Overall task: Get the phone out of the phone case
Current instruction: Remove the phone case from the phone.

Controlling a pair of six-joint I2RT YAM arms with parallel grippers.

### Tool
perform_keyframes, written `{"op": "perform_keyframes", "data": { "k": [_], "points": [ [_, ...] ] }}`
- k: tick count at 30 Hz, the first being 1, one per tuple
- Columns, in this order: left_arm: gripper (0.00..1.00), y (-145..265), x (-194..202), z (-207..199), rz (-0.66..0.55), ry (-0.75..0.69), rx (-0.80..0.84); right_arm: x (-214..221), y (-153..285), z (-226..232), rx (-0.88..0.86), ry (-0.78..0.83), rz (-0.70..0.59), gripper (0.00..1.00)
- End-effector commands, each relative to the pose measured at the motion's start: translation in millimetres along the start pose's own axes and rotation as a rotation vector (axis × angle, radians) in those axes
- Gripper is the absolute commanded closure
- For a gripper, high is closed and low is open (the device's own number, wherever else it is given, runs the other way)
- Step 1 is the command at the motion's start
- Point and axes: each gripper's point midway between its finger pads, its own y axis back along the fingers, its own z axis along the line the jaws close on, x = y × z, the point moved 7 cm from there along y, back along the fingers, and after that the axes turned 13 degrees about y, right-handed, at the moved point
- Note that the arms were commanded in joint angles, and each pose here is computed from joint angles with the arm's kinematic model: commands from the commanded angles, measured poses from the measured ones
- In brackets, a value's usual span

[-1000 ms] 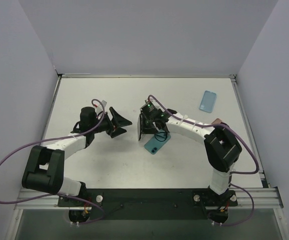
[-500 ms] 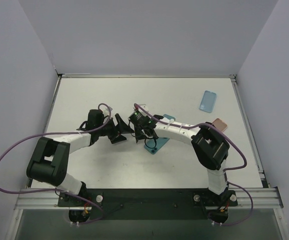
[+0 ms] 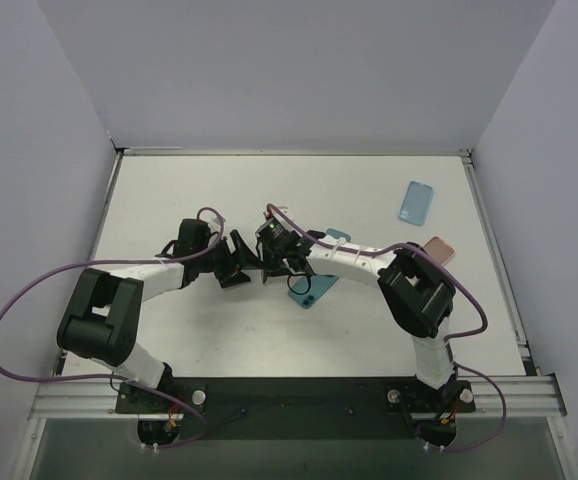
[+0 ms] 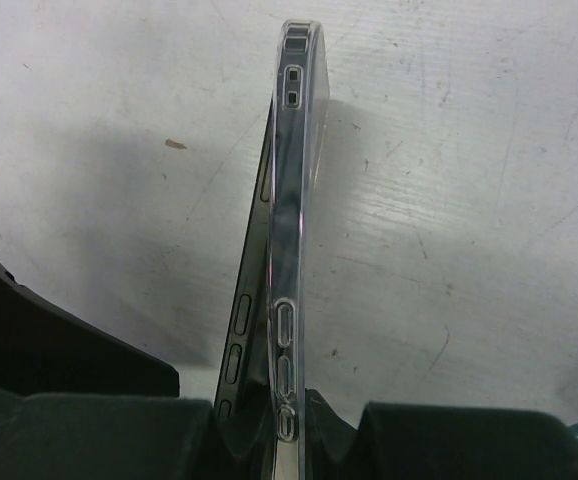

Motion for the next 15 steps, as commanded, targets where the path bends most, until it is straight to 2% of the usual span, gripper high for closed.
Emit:
{"op": "perform_keyframes", "data": {
  "k": [1,15],
  "points": [
    [0.18,-0.3,-8.7,-16.5,-0.026,-0.049,0.031,38.2,-28.3,11.3,-0.077,0.007,0.134,1.0],
    [0.21,-0.3,-19.4,-29.6,-0.077,-0.043,0.023,38.5,-15.7,4.8,-0.002,0.057,0.126,1.0]
  ]
}}
